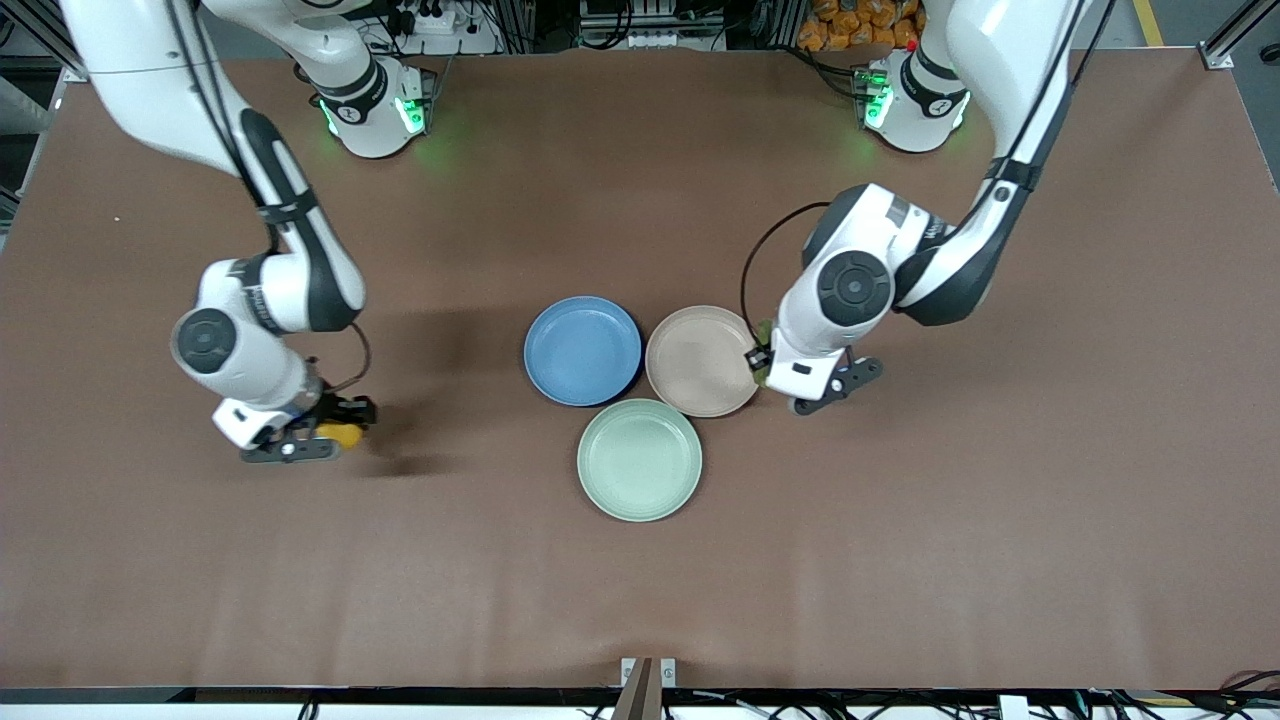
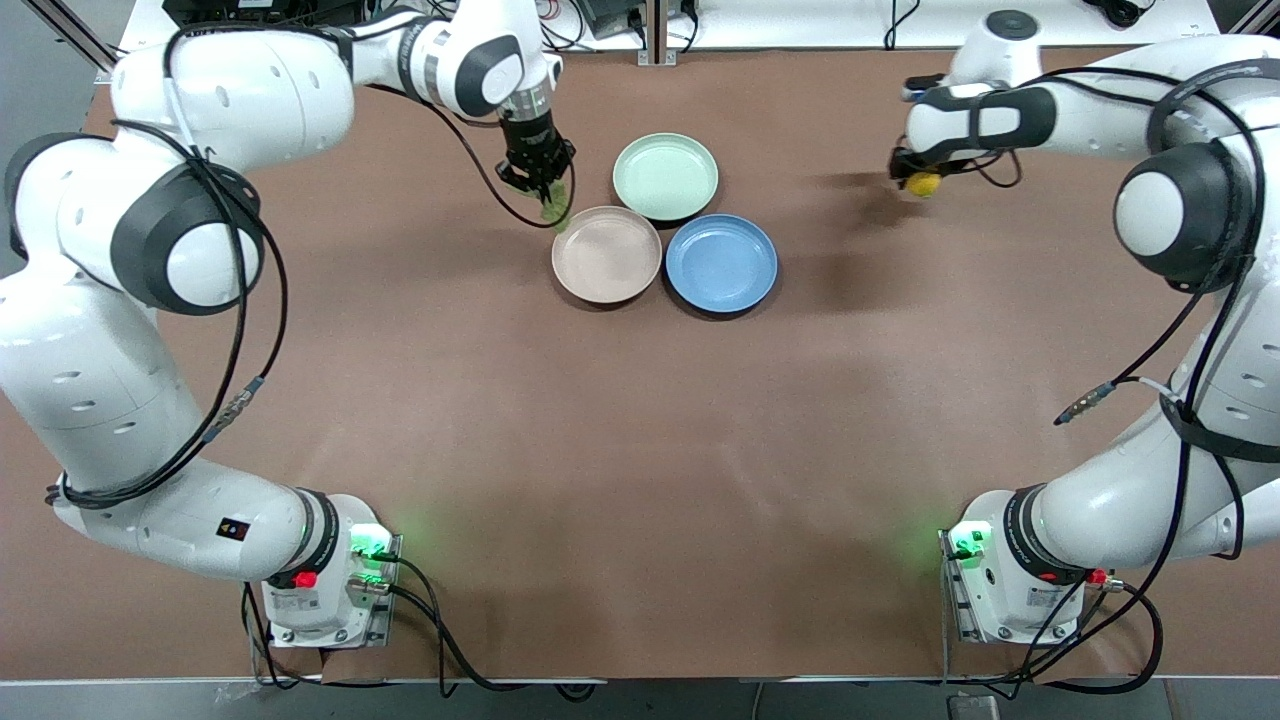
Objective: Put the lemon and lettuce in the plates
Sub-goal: 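Carry the lettuce toward the beige plate while the right gripper carries the lemon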
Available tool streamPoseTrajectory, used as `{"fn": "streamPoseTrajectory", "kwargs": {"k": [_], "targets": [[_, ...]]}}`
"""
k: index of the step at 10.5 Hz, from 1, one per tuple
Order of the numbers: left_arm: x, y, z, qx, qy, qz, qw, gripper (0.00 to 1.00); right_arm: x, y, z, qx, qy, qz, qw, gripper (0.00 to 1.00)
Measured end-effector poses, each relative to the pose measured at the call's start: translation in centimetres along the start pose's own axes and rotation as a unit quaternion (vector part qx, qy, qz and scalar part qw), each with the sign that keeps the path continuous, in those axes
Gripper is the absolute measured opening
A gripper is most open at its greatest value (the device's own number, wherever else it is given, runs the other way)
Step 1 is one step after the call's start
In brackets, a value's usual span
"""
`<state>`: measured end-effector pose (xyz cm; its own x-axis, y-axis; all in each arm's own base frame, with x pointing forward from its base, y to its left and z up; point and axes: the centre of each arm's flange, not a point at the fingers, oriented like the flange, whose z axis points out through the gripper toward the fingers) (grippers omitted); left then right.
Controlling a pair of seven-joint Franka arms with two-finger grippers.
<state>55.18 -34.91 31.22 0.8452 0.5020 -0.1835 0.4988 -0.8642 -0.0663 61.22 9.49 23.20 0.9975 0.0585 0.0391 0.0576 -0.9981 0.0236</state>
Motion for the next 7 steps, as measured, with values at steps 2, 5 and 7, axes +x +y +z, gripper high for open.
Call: {"fn": "streamPoseTrajectory", "kwargs": {"k": [2,5,7], "targets": [[-0.3,1.0,1.2,-0.012,-0.018,-0.039,0.999,0.02,-0.7,-5.9,-0.4,0.004,0.003,0.001,1.000,0.59],[-1.0,2.0,3.7,-0.007,-0.033,-0.064,0.997,0.02,-2.1,-13.7,-1.3,0.011,0.012,-0.008,1.000,0.59],[-1.1,2.7,5.2,-0.020,-0.052,-0.094,0.994,0.02,-3.0,-18.4,-2.3,0.018,0.021,-0.006,1.000,0.59]]}}
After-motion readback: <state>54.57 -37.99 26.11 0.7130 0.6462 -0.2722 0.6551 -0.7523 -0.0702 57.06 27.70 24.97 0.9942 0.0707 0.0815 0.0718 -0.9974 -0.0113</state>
